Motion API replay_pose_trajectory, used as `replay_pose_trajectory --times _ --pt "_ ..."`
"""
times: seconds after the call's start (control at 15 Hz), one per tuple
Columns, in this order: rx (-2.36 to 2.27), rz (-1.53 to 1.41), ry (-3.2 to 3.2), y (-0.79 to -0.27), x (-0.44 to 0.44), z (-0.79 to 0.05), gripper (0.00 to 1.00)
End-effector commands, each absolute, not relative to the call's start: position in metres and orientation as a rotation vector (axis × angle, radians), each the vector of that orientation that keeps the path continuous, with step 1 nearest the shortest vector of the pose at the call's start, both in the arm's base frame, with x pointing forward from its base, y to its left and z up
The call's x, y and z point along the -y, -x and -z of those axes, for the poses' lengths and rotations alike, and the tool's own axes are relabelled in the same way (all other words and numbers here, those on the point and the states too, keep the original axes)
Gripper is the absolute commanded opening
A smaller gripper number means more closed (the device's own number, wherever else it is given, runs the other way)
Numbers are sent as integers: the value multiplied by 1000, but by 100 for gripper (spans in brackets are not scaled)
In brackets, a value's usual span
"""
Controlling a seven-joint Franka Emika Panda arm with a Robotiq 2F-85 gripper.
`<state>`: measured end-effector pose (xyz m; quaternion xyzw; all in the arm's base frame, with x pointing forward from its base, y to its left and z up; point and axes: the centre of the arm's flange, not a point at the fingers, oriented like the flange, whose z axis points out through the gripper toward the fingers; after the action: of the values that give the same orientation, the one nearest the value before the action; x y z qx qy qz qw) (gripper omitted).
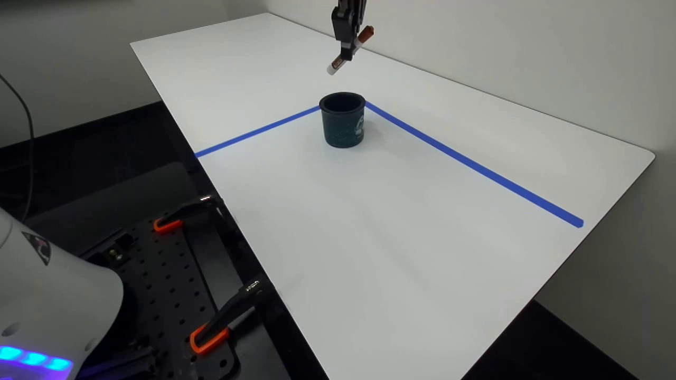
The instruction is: Remove the marker from the cup and put it on the table inside the blue border
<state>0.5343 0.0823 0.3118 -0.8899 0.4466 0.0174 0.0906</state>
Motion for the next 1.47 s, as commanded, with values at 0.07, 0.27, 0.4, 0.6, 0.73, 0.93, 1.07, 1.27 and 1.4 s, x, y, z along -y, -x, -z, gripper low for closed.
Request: replay_pose_trajectory --times 0.07,0.27,0.4,0.6,0.73,0.93,1.07,1.27,1.4 --pt "-1176 -189 2625 -503 -44 -289 5" --pt "-1127 -276 2617 -499 -25 -267 5" --pt "-1128 -345 2638 -499 -15 -257 5" --pt "-1197 -373 2646 -503 -7 -238 5" --pt "-1256 -353 2659 -511 -7 -225 5" --pt "-1300 -364 2667 -519 -7 -205 5" --pt "-1321 -394 2661 -523 -7 -190 5" --pt "-1352 -443 2652 -523 -5 -166 5" --pt "-1371 -461 2642 -522 -5 -154 5"
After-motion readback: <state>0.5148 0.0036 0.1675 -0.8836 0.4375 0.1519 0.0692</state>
